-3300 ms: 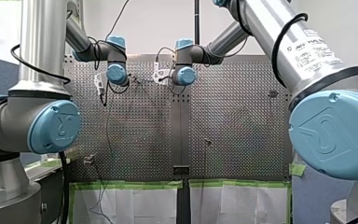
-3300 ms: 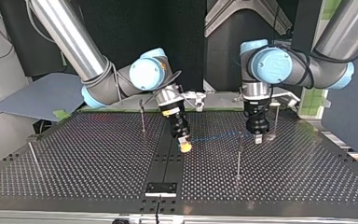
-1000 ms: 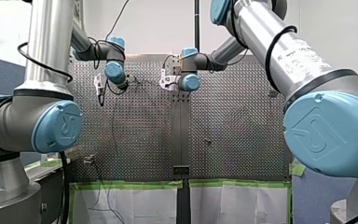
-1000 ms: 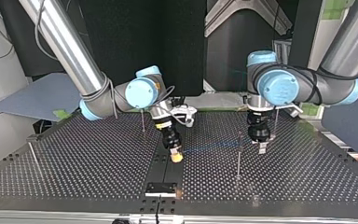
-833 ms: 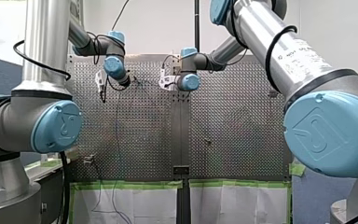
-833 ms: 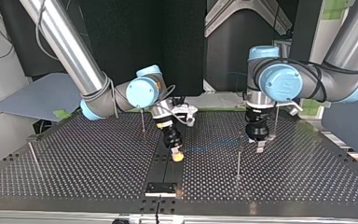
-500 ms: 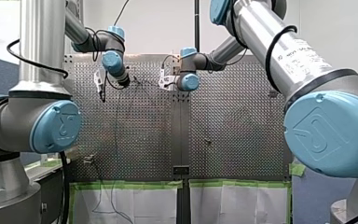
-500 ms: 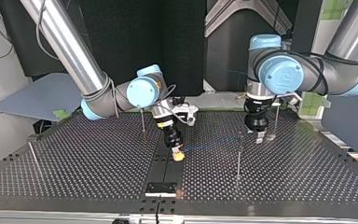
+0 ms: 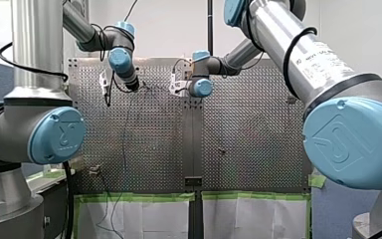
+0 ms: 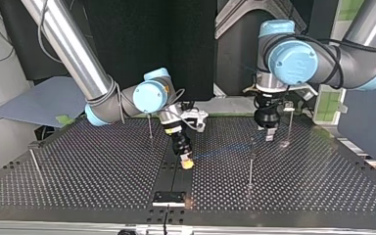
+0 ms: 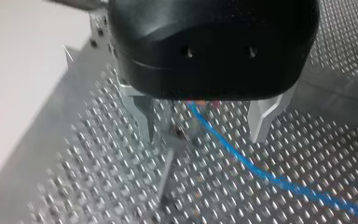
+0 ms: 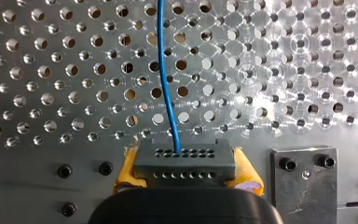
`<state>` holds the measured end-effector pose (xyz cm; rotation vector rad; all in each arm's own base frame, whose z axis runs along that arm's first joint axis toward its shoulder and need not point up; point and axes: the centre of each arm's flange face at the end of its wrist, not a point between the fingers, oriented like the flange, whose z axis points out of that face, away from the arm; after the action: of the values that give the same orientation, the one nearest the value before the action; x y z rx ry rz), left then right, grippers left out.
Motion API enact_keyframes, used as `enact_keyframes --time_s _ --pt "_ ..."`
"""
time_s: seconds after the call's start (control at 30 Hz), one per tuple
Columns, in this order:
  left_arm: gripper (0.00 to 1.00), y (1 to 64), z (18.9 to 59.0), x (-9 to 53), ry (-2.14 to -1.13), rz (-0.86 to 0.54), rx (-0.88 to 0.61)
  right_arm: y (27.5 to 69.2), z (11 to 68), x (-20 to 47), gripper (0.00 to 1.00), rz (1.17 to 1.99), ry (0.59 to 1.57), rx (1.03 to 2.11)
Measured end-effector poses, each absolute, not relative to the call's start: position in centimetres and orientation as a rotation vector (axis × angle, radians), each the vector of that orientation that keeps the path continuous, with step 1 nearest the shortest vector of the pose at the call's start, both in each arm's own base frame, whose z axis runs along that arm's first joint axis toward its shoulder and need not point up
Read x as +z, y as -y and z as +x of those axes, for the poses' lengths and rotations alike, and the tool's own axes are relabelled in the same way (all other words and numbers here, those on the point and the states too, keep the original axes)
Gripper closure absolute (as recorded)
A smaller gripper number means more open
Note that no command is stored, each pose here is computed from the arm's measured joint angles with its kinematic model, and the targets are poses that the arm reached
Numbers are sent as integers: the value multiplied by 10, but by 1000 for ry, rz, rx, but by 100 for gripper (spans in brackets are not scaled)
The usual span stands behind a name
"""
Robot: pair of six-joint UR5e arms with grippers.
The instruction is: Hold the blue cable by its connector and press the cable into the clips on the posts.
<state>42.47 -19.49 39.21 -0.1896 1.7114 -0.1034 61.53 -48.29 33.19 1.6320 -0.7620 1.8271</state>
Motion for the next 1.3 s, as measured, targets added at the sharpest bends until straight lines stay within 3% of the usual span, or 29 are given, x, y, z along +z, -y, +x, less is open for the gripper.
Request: enact_keyframes --time_s 0.43,1.3 --pt "2 221 404 407 -1684 -96 -202 485 614 332 100 1633 769 1831" --pt "2 218 402 407 -1671 -154 -139 481 616 331 100 1648 768 1842"
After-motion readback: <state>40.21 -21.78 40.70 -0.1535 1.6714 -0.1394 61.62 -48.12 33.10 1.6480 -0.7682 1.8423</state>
